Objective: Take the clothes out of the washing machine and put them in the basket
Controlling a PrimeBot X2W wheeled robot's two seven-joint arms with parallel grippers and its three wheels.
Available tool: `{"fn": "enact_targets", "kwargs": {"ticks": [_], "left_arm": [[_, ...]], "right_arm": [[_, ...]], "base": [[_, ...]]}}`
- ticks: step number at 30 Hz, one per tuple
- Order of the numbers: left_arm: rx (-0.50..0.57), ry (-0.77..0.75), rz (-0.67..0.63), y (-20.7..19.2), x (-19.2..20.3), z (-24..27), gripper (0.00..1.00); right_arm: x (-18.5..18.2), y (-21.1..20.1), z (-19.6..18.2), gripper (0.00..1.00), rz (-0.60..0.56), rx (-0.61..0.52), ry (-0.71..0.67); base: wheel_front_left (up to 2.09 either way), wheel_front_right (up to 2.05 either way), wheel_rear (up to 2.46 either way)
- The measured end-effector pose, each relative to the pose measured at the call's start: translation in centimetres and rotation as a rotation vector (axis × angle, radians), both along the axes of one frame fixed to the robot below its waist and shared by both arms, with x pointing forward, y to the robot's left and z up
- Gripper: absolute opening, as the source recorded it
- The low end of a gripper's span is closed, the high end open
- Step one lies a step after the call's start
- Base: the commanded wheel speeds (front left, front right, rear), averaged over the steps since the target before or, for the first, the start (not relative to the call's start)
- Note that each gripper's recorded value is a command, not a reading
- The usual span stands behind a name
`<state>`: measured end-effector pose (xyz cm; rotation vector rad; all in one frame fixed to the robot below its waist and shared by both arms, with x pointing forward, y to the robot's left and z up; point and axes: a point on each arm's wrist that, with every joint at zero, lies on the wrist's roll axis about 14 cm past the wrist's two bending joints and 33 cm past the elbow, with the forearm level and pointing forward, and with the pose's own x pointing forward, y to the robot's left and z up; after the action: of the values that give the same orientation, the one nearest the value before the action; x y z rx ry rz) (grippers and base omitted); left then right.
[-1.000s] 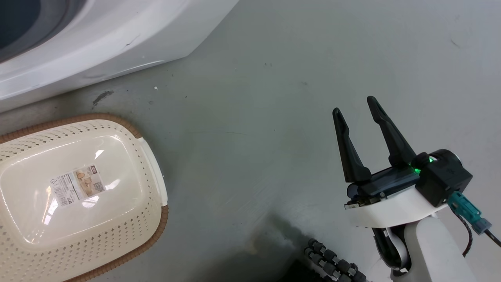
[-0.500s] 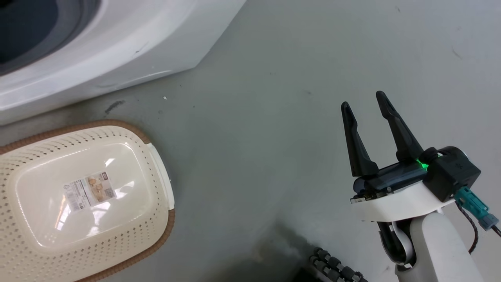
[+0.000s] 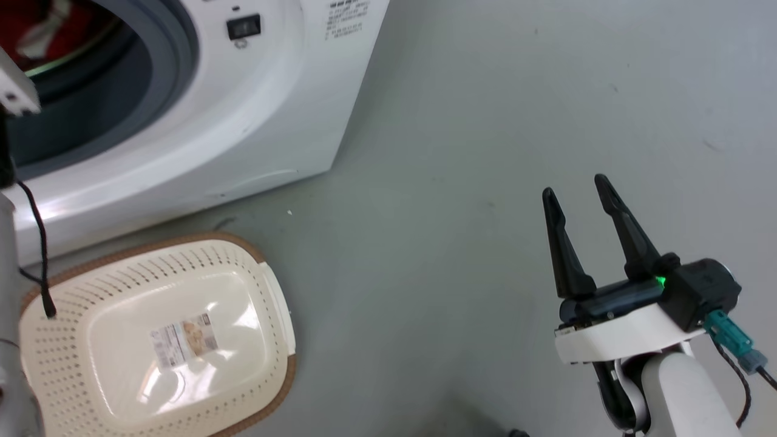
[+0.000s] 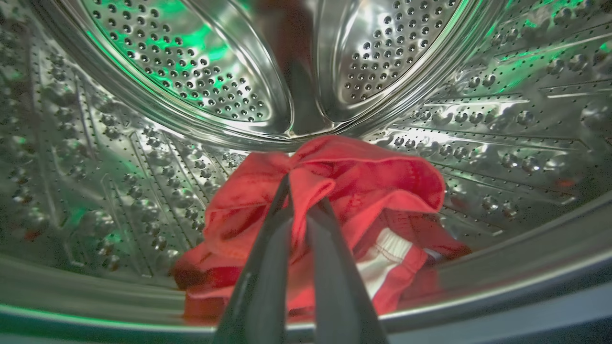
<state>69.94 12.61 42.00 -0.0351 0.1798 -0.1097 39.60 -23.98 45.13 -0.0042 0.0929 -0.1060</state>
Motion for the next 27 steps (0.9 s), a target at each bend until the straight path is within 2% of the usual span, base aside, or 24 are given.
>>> {"fn": "enact_targets", "kwargs": {"ticks": [16, 20, 27], "left_arm": [[-0.032, -0.194, -0.009, 0.9, -7.9, 9.4, 0.00], [-0.035, -0.289, -0.007, 1.8, -9.7, 12.9, 0.00], [-0.036, -0.367, -0.016, 2.8, -13.2, 15.4, 0.00]], "right_arm": [[-4.4, 0.7, 4.6, 1.00, -0.006, 0.028, -0.128], [-4.9, 1.2, 5.5, 1.00, 0.009, 0.036, -0.155], [-5.6, 2.0, 6.7, 1.00, 0.031, 0.050, -0.190]], "base": [[0.00, 0.00, 0.00], [0.00, 0.00, 0.00], [0.00, 0.00, 0.00]]}}
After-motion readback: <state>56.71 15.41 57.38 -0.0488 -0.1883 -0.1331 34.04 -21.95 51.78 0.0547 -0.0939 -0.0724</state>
